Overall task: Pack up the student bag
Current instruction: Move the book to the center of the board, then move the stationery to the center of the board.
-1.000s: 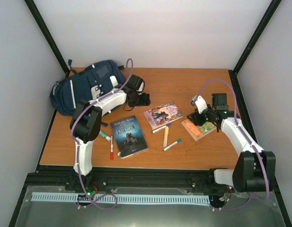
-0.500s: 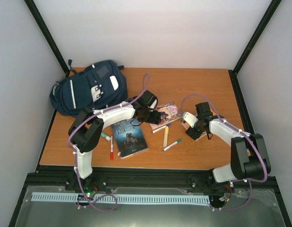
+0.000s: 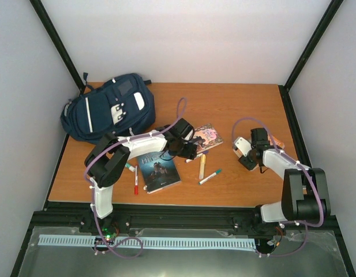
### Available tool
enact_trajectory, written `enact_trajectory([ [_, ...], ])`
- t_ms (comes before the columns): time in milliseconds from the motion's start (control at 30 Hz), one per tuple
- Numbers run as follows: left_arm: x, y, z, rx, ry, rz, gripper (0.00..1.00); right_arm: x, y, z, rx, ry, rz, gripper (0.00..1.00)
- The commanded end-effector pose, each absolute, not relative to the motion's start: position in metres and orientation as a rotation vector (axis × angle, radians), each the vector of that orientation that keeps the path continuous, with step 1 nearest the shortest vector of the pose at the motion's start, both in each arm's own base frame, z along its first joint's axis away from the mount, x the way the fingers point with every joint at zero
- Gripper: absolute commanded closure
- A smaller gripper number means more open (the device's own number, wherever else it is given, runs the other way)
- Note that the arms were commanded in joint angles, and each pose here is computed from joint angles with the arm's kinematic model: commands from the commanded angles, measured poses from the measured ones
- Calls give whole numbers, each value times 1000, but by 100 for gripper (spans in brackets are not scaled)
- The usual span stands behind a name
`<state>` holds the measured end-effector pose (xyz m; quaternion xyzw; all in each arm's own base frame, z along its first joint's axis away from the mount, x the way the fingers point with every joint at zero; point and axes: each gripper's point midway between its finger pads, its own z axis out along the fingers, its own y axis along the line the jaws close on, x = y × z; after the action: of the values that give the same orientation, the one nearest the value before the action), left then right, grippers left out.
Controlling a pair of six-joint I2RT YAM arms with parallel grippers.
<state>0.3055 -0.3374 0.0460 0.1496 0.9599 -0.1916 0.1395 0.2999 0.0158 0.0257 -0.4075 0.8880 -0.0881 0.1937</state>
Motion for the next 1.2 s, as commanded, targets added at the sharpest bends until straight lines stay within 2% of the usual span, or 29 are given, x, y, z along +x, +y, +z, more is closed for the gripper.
enact_trajectory([
  [0, 304, -349, 45, 418, 2752, -619, 25, 276, -17, 18, -1141, 2575, -307, 40],
  [167, 293, -358, 40, 448, 2759, -654, 25, 268, -25, 24, -1117, 2576, -294, 40],
  [500, 259, -398, 31, 575, 2775, -658, 26, 254, 18, 71, -1020, 2478, 14, 37],
  [900, 235, -471, 16, 728, 2777, -780, 30, 255, 18, 99, -924, 2425, -14, 36],
  [1167, 228, -506, 32, 810, 2711, -911, 31, 259, 13, 105, -868, 2428, -44, 37],
])
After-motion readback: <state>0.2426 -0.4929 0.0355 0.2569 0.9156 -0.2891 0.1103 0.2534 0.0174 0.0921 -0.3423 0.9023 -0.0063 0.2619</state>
